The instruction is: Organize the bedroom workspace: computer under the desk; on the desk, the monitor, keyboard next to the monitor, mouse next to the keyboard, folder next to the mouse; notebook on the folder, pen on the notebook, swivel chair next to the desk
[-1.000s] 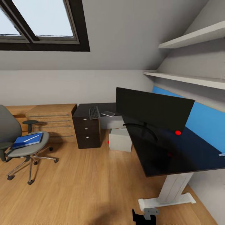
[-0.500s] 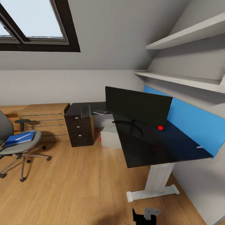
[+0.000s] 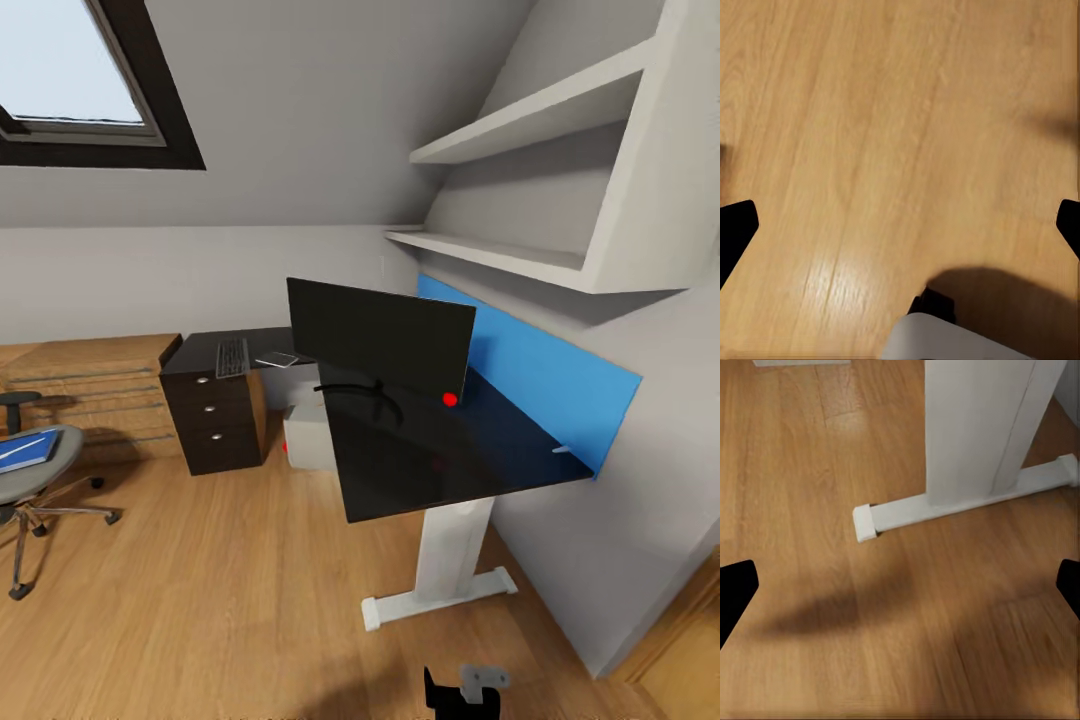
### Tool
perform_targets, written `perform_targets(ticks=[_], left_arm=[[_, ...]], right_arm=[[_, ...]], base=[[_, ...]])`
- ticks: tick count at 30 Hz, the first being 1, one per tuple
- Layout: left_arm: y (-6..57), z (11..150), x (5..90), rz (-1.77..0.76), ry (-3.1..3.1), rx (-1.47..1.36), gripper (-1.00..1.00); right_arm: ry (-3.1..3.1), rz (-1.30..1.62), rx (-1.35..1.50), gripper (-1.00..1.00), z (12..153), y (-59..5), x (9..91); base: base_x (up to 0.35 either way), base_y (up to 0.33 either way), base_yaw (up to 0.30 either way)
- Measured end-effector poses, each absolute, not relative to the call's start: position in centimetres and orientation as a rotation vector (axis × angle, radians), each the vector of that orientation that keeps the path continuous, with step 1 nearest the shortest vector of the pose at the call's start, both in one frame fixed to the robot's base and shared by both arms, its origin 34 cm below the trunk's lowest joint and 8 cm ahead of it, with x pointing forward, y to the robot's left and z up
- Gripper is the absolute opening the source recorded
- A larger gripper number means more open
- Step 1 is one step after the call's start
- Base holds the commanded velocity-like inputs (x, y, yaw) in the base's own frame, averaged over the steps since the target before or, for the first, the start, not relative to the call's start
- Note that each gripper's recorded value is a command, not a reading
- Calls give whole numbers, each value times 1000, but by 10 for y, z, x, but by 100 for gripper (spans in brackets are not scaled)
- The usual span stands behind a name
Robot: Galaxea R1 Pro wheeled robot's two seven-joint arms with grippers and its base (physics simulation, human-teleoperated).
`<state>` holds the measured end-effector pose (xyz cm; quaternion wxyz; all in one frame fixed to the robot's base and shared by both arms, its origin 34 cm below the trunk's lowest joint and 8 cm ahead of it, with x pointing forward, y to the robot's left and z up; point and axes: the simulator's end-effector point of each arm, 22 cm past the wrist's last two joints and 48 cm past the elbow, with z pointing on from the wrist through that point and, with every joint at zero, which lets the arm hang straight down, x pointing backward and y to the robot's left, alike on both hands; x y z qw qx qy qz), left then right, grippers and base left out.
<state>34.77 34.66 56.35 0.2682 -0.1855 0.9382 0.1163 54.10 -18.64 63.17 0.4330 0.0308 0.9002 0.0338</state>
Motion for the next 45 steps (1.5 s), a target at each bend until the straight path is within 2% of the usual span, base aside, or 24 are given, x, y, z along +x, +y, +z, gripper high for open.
perform_targets(ticks=[12,45], left_arm=[[350,581,347,322,2528,-503,100],[338,617,338,303,2538,-515,100]], right_arm=[[2313,61,79,100,624,-200,494],[2321,43,76,100,659,-211,482]], base=[[-4,-4,-1],[0,0,0]])
